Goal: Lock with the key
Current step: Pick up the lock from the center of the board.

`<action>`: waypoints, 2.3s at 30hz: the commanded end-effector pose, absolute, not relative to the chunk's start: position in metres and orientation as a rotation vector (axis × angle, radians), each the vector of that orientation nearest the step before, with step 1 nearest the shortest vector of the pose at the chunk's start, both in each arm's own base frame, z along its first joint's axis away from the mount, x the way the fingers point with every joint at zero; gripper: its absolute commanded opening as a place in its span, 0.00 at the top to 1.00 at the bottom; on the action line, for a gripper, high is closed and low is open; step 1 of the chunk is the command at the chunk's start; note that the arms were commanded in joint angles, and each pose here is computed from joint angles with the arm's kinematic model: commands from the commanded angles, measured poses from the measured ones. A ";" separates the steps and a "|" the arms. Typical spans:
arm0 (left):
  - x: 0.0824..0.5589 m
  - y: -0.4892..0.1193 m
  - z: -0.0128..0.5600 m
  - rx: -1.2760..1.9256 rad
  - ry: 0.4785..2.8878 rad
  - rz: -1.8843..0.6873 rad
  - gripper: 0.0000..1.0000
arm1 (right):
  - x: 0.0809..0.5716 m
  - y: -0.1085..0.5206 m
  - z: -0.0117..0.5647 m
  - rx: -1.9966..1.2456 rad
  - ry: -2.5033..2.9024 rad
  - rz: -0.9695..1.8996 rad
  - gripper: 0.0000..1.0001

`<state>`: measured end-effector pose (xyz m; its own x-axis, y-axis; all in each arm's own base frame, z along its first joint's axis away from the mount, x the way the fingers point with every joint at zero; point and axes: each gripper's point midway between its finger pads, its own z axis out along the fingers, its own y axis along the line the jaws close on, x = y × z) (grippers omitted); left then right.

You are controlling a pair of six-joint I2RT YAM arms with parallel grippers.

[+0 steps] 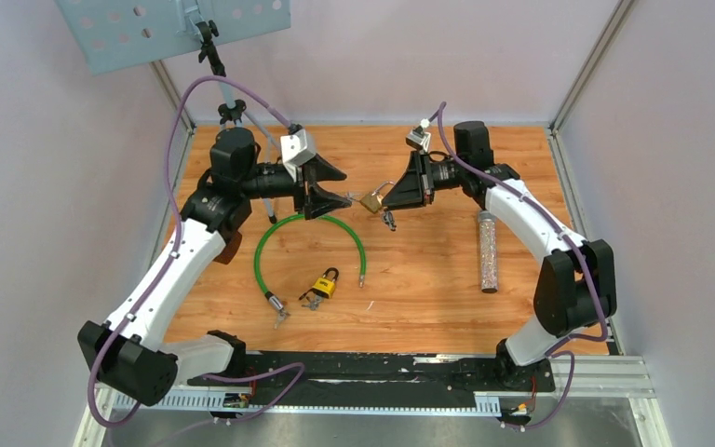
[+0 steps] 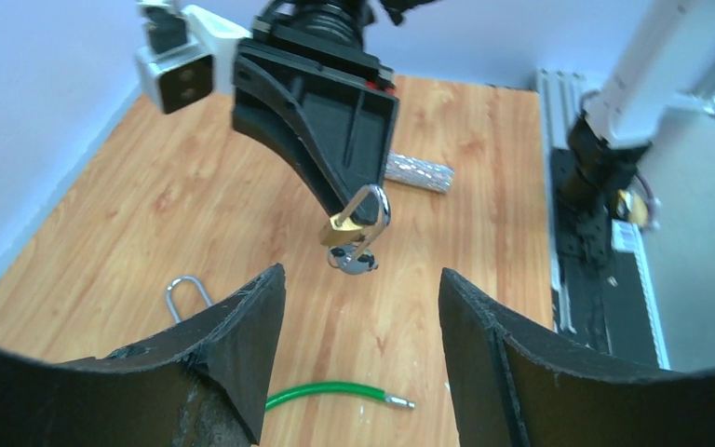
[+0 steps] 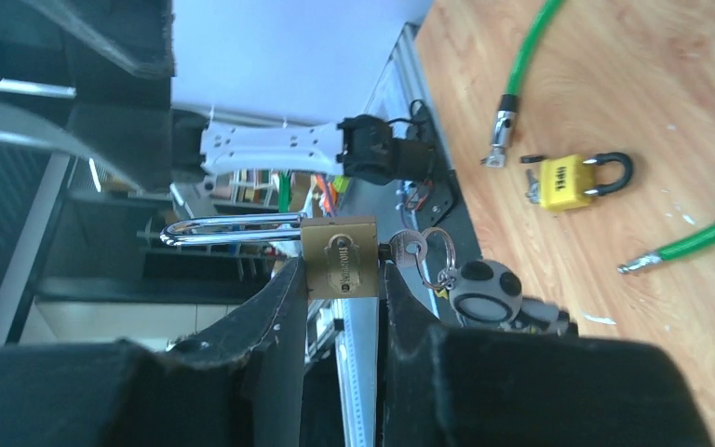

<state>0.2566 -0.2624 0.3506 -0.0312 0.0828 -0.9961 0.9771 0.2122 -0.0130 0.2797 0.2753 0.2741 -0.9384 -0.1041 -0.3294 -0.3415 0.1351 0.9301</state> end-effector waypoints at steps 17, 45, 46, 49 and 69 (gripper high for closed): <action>0.195 -0.288 0.367 1.380 0.879 -1.214 0.44 | 0.202 0.301 0.366 -1.031 1.889 2.129 0.98; 0.177 -0.286 0.362 1.440 0.877 -1.320 0.31 | 0.187 0.314 0.368 -1.105 1.868 2.174 0.98; 0.175 -0.285 0.362 1.448 0.868 -1.315 0.30 | 0.186 0.313 0.368 -1.105 1.868 2.173 0.98; 0.174 -0.284 0.364 1.452 0.858 -1.301 0.38 | 0.185 0.313 0.368 -1.106 1.870 2.175 0.98; 0.192 -0.287 0.369 1.356 0.941 -1.229 1.00 | 0.197 0.316 0.364 -1.004 1.869 2.117 0.57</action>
<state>0.1818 -0.2860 0.3540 0.1447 -0.0785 -0.9864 0.9514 -0.2628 0.1605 0.1871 0.3160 0.3570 -0.7829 -0.4140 -0.4644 -0.4112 -0.2158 0.8856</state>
